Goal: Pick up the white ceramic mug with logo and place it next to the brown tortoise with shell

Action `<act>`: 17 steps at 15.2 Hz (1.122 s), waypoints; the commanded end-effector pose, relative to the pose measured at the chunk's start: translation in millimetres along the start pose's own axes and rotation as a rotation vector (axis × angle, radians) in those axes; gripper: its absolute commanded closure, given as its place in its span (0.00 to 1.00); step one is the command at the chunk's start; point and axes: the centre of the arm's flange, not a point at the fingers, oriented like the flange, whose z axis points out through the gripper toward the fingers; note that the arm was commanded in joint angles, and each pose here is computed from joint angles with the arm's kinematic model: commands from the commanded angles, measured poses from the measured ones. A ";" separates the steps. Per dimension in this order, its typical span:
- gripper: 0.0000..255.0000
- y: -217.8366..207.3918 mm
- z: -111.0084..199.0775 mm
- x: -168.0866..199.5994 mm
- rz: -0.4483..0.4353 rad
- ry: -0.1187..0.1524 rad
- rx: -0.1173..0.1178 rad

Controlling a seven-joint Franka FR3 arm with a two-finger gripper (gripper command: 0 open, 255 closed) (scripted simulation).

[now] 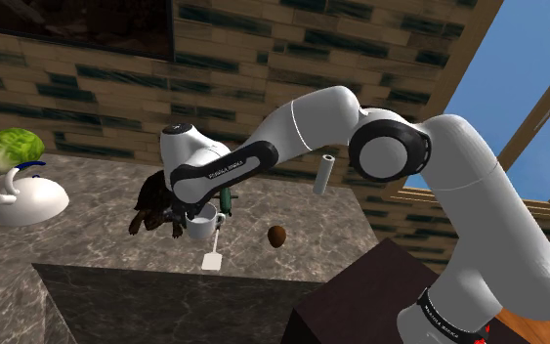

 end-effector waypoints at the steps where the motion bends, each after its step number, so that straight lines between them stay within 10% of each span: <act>1: 1.00 -0.7 10.9 -0.5 0.000 0.000 0.000; 17: 1.00 -4.7 74.9 -4.3 0.000 0.000 0.000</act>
